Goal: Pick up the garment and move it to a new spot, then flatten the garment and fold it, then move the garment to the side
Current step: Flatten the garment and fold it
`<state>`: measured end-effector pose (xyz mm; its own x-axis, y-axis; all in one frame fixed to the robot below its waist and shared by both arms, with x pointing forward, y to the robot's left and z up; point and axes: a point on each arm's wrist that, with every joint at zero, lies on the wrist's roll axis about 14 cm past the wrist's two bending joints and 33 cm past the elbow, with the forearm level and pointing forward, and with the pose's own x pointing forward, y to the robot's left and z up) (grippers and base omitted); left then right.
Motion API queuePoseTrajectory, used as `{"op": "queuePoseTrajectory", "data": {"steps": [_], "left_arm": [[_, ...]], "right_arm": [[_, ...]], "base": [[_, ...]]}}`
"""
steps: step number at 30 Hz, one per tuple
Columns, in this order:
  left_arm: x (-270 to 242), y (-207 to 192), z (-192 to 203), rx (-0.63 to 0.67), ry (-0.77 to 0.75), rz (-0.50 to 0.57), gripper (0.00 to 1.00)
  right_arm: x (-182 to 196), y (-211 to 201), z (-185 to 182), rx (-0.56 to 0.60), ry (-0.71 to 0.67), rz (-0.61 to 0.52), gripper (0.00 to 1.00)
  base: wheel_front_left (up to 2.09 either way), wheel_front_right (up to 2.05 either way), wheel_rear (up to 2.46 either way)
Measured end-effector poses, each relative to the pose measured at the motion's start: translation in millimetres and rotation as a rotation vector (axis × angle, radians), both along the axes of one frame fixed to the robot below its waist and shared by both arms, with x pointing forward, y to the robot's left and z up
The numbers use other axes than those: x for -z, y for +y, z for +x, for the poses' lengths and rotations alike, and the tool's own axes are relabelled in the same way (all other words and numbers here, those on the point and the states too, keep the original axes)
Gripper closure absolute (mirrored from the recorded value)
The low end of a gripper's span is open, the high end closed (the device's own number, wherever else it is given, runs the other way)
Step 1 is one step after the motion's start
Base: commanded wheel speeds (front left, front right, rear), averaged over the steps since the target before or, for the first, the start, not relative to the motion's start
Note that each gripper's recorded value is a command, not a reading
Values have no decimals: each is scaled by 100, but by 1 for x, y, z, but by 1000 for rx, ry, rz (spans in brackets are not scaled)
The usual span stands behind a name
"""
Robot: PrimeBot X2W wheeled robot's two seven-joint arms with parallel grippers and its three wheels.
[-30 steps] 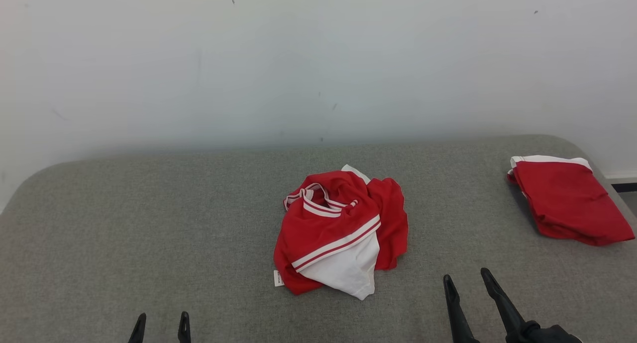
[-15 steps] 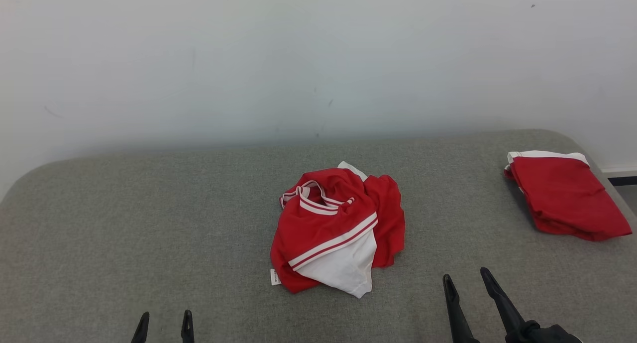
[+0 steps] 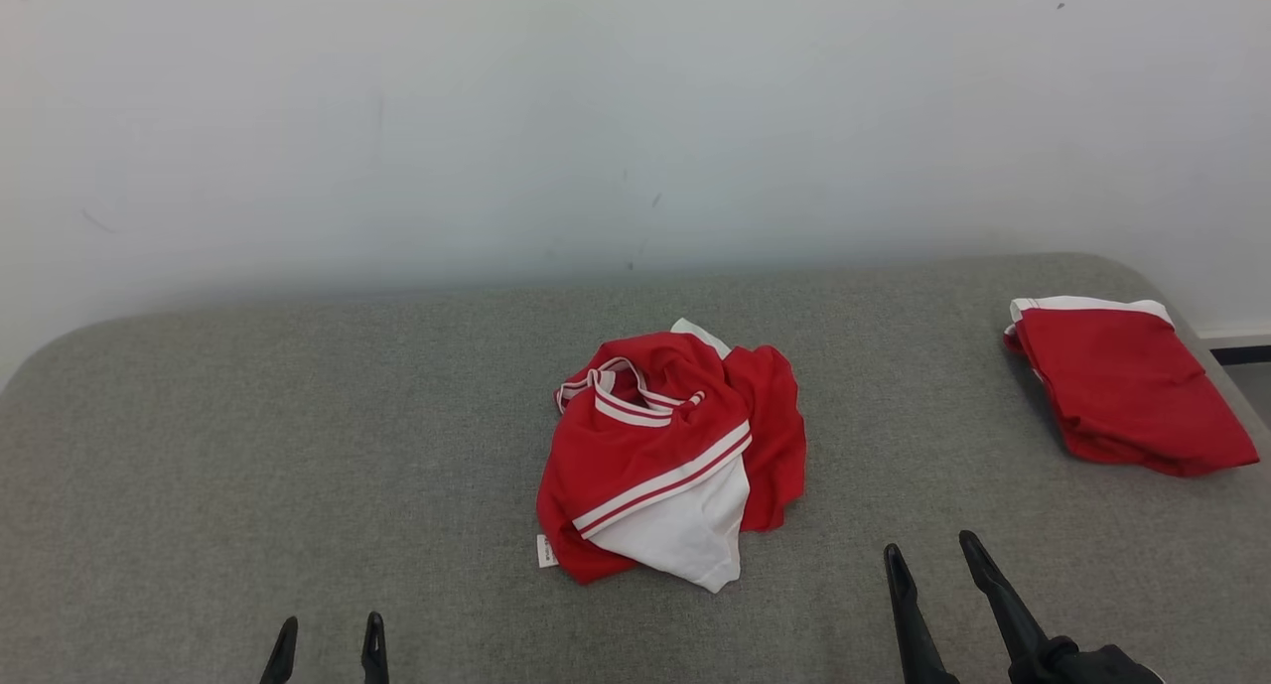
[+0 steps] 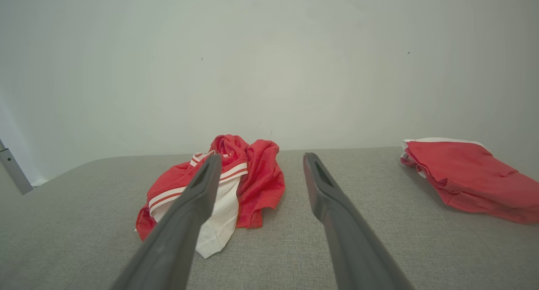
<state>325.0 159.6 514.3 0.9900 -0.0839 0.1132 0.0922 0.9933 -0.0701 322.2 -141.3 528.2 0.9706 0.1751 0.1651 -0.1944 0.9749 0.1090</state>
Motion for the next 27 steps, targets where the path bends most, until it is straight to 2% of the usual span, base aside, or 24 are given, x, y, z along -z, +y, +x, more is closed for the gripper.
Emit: {"op": "queuePoseTrajectory", "data": {"steps": [21, 27], "left_arm": [[3, -8, 5, 20, 11, 0, 0], [-3, -26, 20, 79, -4, -21, 0]], "right_arm": [[1, -1, 3, 4, 4, 3, 0], [3, -1, 5, 3, 13, 3, 0]], "base": [[0, 0, 0], [0, 0, 0]]}}
